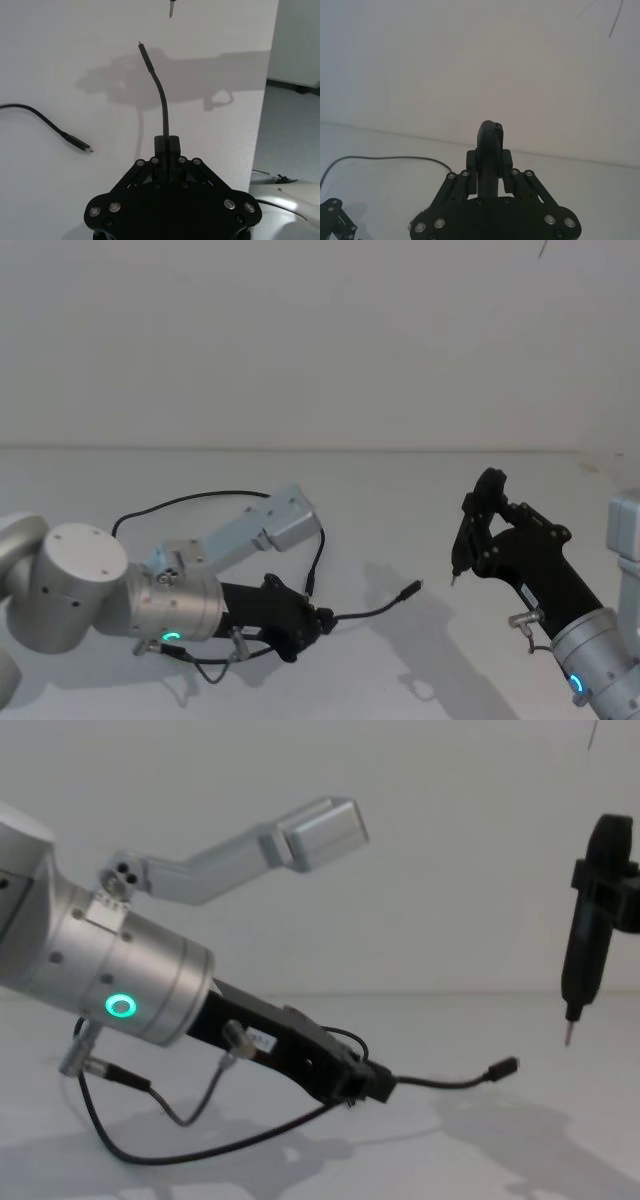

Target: Pick up the data cable with the one hand.

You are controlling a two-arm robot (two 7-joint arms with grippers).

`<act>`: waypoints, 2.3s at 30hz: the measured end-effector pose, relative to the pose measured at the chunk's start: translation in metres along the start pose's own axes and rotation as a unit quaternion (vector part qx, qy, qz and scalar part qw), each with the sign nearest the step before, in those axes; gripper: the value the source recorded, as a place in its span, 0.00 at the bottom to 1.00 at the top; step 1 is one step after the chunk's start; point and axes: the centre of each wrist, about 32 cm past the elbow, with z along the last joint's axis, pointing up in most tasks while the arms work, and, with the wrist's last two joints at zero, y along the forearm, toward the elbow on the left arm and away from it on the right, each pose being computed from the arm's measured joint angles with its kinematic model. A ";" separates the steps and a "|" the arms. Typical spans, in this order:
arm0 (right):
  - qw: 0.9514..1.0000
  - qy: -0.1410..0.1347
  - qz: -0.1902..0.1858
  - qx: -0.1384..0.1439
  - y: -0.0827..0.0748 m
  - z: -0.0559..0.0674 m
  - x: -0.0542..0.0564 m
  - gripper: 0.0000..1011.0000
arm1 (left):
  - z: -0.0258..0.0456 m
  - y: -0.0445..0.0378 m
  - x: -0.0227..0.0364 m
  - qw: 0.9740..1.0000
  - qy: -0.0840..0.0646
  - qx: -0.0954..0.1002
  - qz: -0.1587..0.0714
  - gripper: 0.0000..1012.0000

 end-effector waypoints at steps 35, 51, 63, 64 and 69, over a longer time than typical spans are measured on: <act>0.998 0.004 0.040 0.046 0.023 0.016 -0.005 0.28 | 0.0020 0.0356 0.0070 0.997 -0.060 -0.049 0.007 0.03; 0.998 0.004 0.047 0.044 0.029 0.010 -0.005 0.28 | 0.0022 0.0371 0.0072 0.997 -0.063 -0.051 0.007 0.03; 0.998 0.002 0.049 0.045 0.029 0.007 -0.003 0.28 | 0.0023 0.0375 0.0073 0.997 -0.064 -0.051 0.008 0.03; 0.998 0.001 0.049 0.045 0.029 0.007 -0.003 0.28 | 0.0023 0.0376 0.0073 0.997 -0.064 -0.051 0.008 0.03; 0.998 -0.001 0.049 0.046 0.030 0.006 -0.002 0.28 | 0.0023 0.0376 0.0073 0.997 -0.064 -0.051 0.008 0.03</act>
